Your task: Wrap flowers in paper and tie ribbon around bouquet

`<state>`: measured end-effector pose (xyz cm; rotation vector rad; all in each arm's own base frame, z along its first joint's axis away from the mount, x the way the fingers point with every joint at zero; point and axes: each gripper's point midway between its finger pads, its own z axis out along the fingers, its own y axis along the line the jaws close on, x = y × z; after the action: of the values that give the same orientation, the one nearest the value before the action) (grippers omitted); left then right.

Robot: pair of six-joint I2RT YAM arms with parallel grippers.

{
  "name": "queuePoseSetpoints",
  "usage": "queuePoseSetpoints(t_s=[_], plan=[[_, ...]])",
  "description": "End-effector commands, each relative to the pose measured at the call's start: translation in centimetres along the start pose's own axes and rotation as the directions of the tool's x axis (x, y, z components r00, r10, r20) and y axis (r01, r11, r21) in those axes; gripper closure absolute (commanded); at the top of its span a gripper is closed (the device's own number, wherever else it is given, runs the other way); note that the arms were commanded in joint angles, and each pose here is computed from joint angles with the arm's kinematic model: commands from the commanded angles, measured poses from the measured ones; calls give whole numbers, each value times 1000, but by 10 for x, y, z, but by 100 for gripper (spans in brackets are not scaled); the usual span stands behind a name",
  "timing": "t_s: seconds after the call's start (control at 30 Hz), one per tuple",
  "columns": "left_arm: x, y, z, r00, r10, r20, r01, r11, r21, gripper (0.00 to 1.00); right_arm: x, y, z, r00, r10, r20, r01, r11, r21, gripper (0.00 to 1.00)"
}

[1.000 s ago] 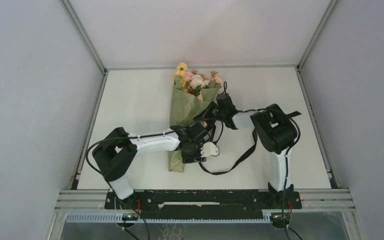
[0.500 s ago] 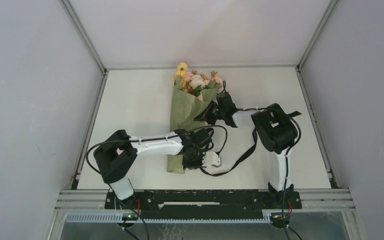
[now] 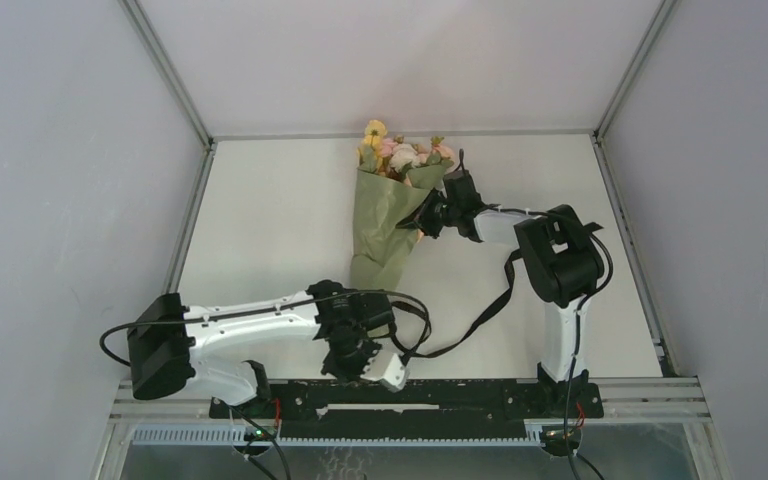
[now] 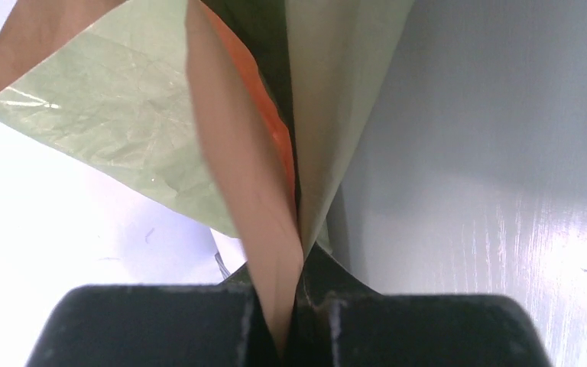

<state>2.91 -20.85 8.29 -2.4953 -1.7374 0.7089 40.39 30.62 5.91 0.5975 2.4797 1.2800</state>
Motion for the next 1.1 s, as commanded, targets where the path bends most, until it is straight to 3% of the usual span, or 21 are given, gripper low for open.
queuePoseSetpoints(t_s=[0.0,0.1,0.33,0.5,0.63,0.73,0.8,0.87,1.0,1.07], plan=[[59,-21,1,989,4,-150,1,999,32,100,-17,43,-26,997,-69,44,72,995,-72,100],[88,-4,-5,978,-71,-195,62,997,-53,100,-20,43,-30,998,-54,43,57,995,-76,100],[135,34,-20,919,-356,-166,338,932,-130,100,-24,58,-43,998,-59,37,63,991,-116,100],[177,55,-28,847,-509,-153,484,858,-173,100,-26,64,-59,995,-85,43,90,989,-119,100],[208,80,-44,756,-647,-102,615,755,-225,100,-24,66,-65,994,-100,34,104,988,-117,100],[225,114,-65,659,-752,26,724,624,-295,100,-17,60,-66,994,-108,9,108,990,-89,100],[219,132,-83,608,-778,157,786,561,-260,100,-13,53,-65,994,-111,-7,111,992,-67,100],[198,148,-112,581,-747,323,813,552,-184,100,-9,49,-63,992,-122,-17,121,991,-49,100],[150,159,-170,510,-635,579,796,604,-39,100,-1,45,-61,991,-133,-32,132,990,-43,100],[146,168,-204,426,-589,686,824,566,-26,100,4,44,-60,989,-142,-38,140,989,-41,100]])
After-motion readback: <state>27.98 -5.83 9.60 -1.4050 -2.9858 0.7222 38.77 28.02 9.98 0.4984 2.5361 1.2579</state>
